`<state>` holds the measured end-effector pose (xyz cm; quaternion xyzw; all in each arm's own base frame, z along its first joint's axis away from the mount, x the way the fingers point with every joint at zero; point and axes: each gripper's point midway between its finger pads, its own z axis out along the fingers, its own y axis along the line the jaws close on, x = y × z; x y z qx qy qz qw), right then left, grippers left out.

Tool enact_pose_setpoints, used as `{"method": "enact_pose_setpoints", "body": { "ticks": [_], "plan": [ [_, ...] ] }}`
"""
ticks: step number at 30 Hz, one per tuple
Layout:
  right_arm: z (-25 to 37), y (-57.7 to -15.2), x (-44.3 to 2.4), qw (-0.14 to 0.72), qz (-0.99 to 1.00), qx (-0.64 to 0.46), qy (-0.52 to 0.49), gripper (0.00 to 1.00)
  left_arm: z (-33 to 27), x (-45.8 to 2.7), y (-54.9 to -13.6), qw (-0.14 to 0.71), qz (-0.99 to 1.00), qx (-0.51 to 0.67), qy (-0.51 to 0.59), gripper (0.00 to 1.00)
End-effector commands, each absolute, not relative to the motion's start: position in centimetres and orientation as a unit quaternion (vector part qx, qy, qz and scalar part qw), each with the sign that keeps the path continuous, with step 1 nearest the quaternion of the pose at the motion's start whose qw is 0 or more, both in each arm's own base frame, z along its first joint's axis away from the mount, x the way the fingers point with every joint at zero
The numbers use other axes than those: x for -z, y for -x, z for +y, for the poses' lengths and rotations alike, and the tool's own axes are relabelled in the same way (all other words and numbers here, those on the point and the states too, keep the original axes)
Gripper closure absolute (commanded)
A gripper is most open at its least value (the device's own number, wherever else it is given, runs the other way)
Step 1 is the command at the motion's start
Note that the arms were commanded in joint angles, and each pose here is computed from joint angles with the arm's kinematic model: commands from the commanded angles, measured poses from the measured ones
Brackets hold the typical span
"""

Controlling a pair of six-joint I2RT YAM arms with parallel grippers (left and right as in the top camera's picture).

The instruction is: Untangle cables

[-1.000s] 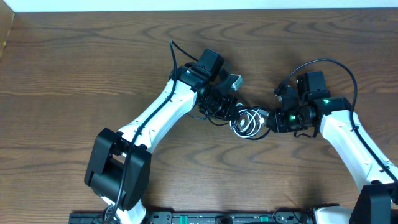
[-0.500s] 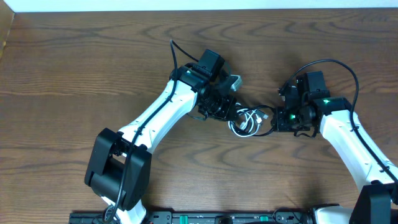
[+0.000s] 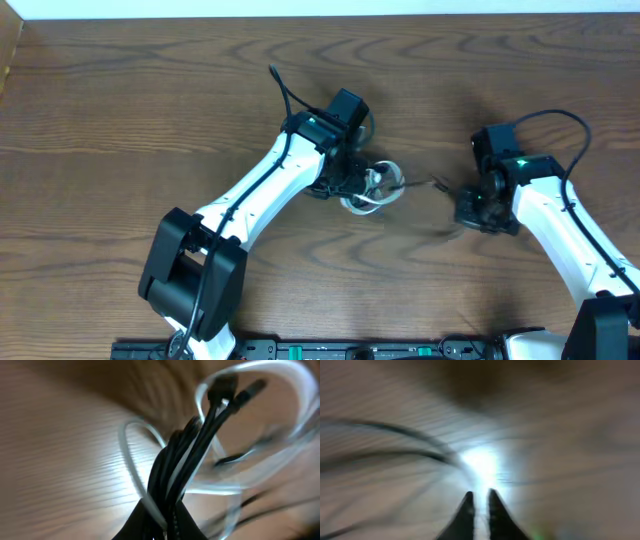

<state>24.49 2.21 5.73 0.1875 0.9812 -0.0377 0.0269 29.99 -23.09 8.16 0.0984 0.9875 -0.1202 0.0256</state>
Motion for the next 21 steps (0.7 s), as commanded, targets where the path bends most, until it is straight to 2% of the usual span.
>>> {"method": "enact_pose_setpoints", "body": {
  "ticks": [1,4,6,7,9,13,14,15,18,21],
  "plan": [
    [-1.4,-24.9,-6.2,0.061,0.958,0.123,-0.251,0.86,-20.1,-8.5,-31.9,0.06,0.995,0.061,-0.051,0.93],
    [-2.6,-24.8,-6.4,0.065,0.953,0.144,-0.259,0.83,-19.9,-8.4,-32.0,0.062,0.995,0.056,-0.051,0.93],
    [-3.1,-24.8,-6.4,0.065,0.95,0.145,-0.269,0.77,-19.9,-8.4,-32.0,0.062,0.995,0.056,-0.051,0.92],
    [-3.0,-25.1,-6.4,0.067,0.95,0.136,-0.272,0.73,-20.0,-8.4,-32.0,0.063,0.995,0.057,-0.051,0.92],
    [-1.3,-26.2,-6.0,0.07,0.966,0.08,-0.237,0.72,-20.1,-8.5,-32.1,0.063,0.995,0.061,-0.053,0.93],
    [6.6,-28.9,-6.6,0.094,0.986,-0.131,-0.033,0.59,-22.9,-9.0,-31.4,0.048,0.983,0.137,-0.111,0.93],
    [10.8,-28.9,-8.2,0.114,0.962,-0.237,0.078,0.49,-24.6,-9.5,-30.8,0.041,0.97,0.187,-0.147,0.93],
    [12.2,-28.8,-8.8,0.123,0.949,-0.267,0.114,0.42,-25.2,-9.8,-30.5,0.038,0.964,0.208,-0.161,0.92],
    [12.8,-29.1,-8.6,0.136,0.948,-0.245,0.148,0.33,-25.7,-10.0,-30.2,0.033,0.96,0.222,-0.169,0.93],
    [11.4,-29.7,-7.4,0.145,0.962,-0.167,0.157,0.3,-25.9,-10.1,-30.0,0.031,0.955,0.229,-0.184,0.93]
  ]
}}
